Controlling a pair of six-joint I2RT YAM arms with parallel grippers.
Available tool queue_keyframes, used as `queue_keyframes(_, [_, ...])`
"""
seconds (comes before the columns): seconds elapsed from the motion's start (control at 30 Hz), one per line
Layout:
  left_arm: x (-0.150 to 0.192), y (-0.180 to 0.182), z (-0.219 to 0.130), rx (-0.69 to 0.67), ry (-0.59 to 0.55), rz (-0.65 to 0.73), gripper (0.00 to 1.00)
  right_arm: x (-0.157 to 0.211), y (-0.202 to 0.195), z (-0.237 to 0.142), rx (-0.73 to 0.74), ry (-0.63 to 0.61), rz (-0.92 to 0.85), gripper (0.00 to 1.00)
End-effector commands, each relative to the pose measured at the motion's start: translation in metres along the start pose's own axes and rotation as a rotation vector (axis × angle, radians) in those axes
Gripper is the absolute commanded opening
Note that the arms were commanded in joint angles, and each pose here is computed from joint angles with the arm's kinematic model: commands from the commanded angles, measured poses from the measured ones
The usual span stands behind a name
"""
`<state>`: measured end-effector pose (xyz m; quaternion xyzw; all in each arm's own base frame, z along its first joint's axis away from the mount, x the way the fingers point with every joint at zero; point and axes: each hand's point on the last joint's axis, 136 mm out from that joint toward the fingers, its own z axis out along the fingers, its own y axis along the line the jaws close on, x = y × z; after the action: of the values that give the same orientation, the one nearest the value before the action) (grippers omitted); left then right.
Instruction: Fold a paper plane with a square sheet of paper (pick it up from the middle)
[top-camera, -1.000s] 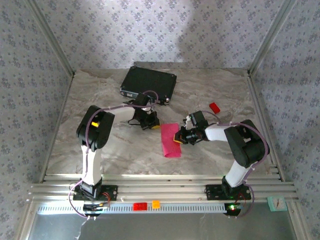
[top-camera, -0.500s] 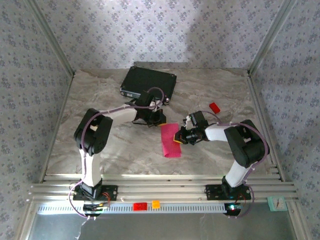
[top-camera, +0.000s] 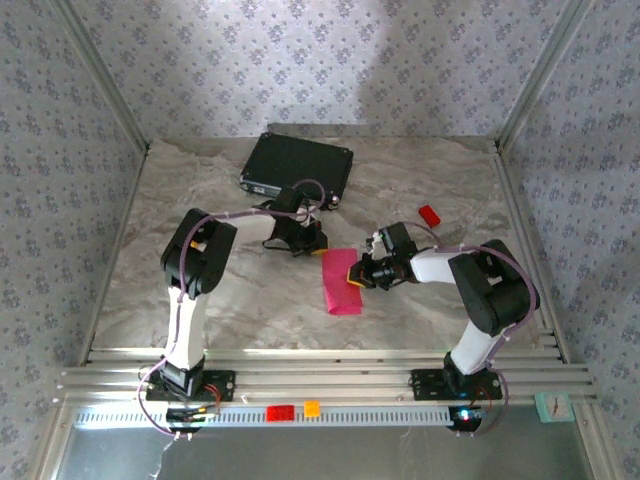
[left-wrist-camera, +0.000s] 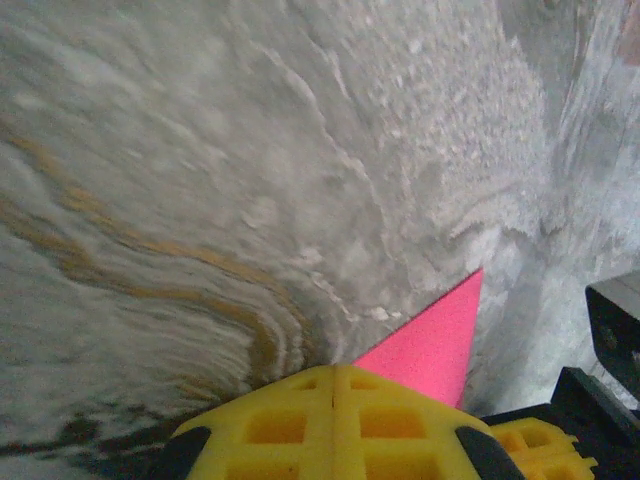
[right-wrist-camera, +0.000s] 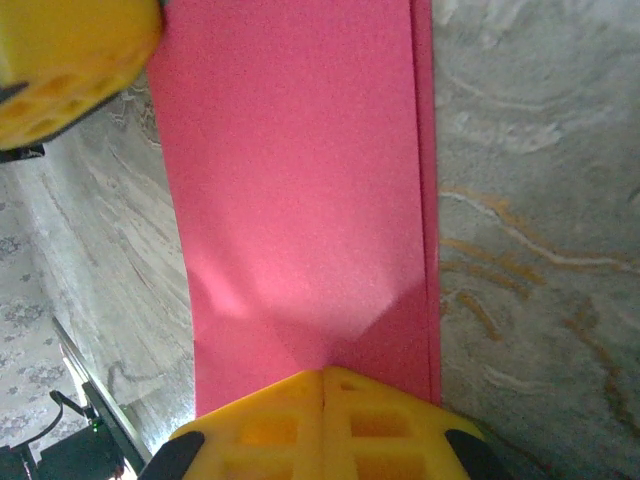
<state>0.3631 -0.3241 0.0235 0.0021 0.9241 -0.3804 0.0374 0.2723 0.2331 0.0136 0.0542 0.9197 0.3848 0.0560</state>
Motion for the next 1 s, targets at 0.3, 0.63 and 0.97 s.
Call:
queue_keyframes(0.3, [-0.022,-0.003,-0.039,-0.04,-0.126,0.021,0.0,0.051,-0.084,0.002,0.306,0.092,0.197,0.0])
queue_keyframes(0.63, [0.042,-0.055,-0.037,0.061,0.047,0.046,0.02,0.041,-0.079,0.004,0.304,0.036,0.209,0.0])
queue_keyframes(0.97, [0.096,-0.04,-0.003,0.07,0.199,-0.022,0.03,0.044,-0.081,0.003,0.307,0.037,0.21,0.0])
